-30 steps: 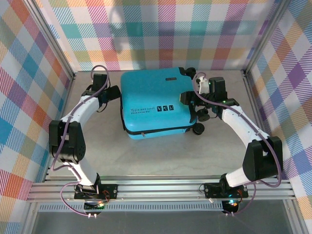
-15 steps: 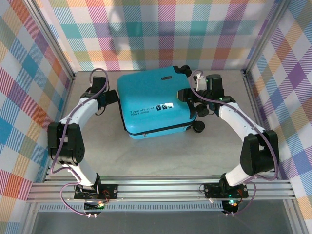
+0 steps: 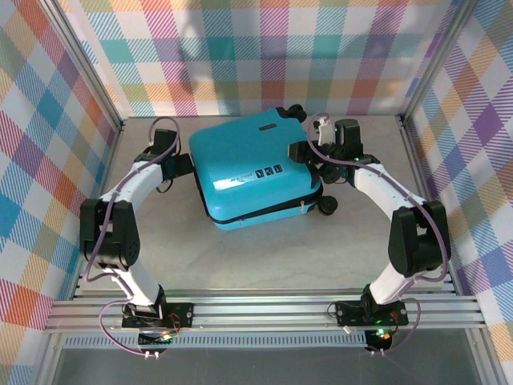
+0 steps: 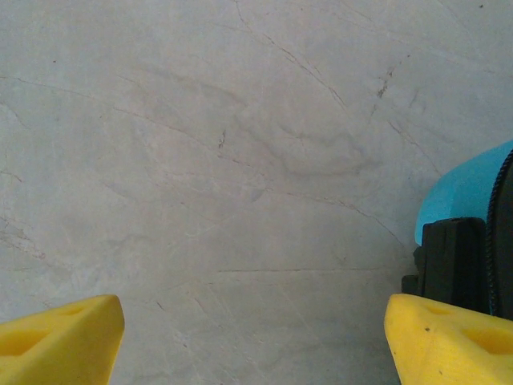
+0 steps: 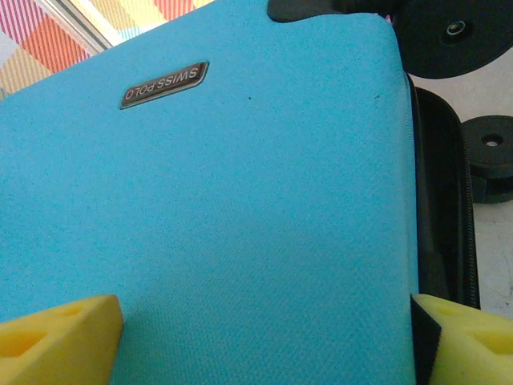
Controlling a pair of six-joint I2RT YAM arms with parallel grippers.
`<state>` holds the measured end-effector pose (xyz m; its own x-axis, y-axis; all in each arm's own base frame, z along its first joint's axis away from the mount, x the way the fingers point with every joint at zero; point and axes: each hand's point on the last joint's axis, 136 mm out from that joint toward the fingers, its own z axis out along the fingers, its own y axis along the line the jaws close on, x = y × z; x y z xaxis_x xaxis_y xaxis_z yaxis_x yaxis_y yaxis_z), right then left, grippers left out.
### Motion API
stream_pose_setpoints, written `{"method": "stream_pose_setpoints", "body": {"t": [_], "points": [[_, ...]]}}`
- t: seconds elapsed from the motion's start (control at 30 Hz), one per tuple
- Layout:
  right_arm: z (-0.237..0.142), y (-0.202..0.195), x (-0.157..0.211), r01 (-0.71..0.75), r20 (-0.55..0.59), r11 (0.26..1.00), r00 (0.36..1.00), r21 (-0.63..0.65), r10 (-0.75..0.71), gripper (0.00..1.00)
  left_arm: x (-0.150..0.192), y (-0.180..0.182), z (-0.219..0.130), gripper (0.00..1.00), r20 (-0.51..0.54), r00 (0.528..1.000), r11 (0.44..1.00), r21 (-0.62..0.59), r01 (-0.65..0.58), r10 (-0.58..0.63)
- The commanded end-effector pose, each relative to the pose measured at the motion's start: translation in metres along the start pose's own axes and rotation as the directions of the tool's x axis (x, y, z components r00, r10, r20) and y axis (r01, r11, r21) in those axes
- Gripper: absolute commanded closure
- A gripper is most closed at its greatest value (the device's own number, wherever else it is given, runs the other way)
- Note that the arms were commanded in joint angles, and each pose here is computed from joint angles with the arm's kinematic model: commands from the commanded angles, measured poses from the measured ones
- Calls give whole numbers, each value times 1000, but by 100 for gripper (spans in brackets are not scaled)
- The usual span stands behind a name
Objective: Pack the luggage
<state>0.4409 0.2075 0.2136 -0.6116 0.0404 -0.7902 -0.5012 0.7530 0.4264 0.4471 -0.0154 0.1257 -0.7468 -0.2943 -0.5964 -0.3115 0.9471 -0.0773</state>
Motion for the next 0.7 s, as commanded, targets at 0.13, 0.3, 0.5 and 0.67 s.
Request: {"method": "stream_pose_setpoints", "body": {"t": [0.13, 0.3, 0.5, 0.67], "points": [[-10, 130, 13, 131, -4, 905, 989, -406, -145, 14, -46, -115, -21, 14, 62, 998, 915, 401, -52, 29], [-21, 112, 2, 146, 21, 957, 989, -250, -146, 13, -54, -114, -11, 14, 52, 998, 917, 398, -40, 21], [-54, 97, -9, 169, 62, 983, 984, -69, -165, 10, -54, -100, -10, 14, 38, 999, 942, 333, -30, 19], [-64, 92, -6, 183, 51, 983, 982, -27, -181, 8, -59, -88, -17, 13, 51, 999, 956, 293, -13, -2]]}}
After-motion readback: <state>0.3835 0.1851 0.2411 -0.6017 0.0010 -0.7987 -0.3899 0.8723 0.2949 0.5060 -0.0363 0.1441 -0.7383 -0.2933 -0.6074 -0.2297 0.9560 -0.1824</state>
